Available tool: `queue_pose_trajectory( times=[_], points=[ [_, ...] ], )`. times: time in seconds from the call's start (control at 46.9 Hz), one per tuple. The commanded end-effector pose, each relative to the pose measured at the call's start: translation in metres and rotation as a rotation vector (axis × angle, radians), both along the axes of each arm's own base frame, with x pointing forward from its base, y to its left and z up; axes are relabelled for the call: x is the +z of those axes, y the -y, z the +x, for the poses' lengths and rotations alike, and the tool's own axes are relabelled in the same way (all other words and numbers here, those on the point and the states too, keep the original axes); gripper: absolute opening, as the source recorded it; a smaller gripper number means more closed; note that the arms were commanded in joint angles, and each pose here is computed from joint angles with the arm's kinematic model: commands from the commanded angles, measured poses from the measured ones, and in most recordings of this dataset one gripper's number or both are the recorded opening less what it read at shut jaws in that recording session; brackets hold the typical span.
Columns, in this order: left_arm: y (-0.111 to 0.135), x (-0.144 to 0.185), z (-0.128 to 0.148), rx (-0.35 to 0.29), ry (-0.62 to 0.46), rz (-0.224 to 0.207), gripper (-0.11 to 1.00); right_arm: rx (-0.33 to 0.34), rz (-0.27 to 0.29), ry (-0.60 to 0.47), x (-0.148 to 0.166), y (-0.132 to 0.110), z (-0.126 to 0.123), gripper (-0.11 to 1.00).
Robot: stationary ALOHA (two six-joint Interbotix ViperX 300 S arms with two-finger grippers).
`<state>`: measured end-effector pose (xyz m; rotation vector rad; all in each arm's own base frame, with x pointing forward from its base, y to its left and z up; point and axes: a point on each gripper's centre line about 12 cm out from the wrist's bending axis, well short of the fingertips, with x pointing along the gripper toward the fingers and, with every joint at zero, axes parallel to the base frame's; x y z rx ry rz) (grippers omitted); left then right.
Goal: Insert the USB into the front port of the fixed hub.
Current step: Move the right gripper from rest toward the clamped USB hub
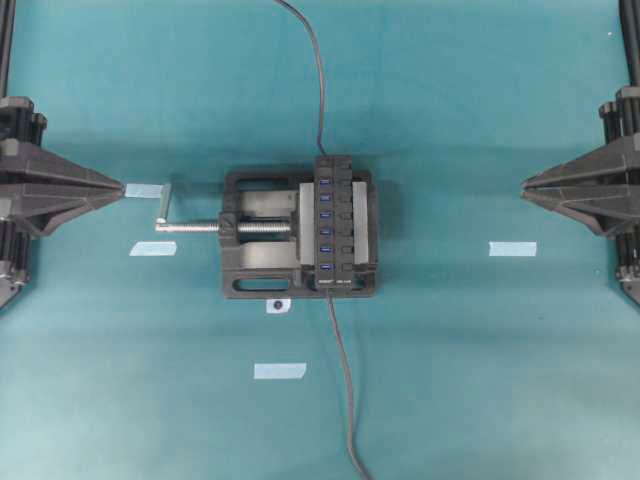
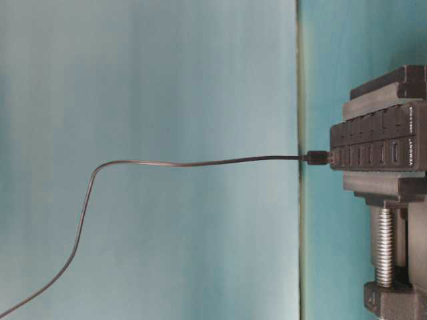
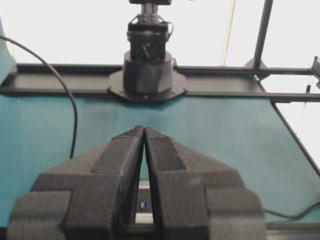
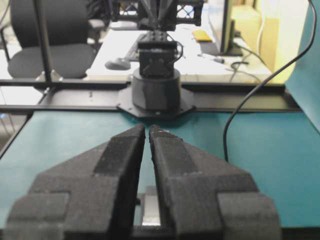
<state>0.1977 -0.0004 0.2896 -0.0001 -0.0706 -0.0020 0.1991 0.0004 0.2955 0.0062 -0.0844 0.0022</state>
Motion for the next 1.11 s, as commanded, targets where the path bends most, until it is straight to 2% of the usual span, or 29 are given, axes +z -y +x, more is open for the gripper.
queue_pose_trajectory(
  times=[0.0,0.043,0.128,0.235,0.341,0.533,0.682,0.917,1.088],
  points=[
    [-0.001,-0.003,0.001,0.003,-0.008,0.007,0.13,-0.008,0.023,0.002,0.000,0.001,0.001,0.16],
    [-0.001,-0.001,0.001,0.004,-0.002,0.009,0.11,-0.012,0.057,0.002,0.000,0.002,0.000,0.14],
    [-0.001,0.005,0.002,0.002,0.008,0.012,0.00,-0.020,0.156,-0.001,0.002,0.004,0.000,0.02],
    [-0.001,0.005,0.002,0.003,-0.034,0.012,0.00,-0.016,0.187,-0.020,0.002,0.004,-0.001,-0.05],
    [-0.001,0.004,0.002,0.003,-0.078,0.012,0.00,-0.017,0.189,-0.063,-0.002,0.004,-0.001,-0.05],
    [-0.001,0.004,-0.004,0.004,-0.081,0.011,0.00,-0.032,0.195,-0.138,-0.004,0.006,0.000,-0.05],
    [-0.001,0.001,-0.003,0.004,-0.107,0.009,0.00,-0.057,0.198,-0.188,-0.006,0.011,0.002,-0.05],
    [-0.001,-0.004,0.002,0.004,-0.160,0.011,0.00,-0.111,0.208,-0.333,-0.014,0.021,0.014,-0.05],
    [-0.001,-0.010,0.007,0.004,-0.229,0.011,0.00,-0.140,0.176,-0.411,-0.020,0.029,0.026,-0.05]
  ],
)
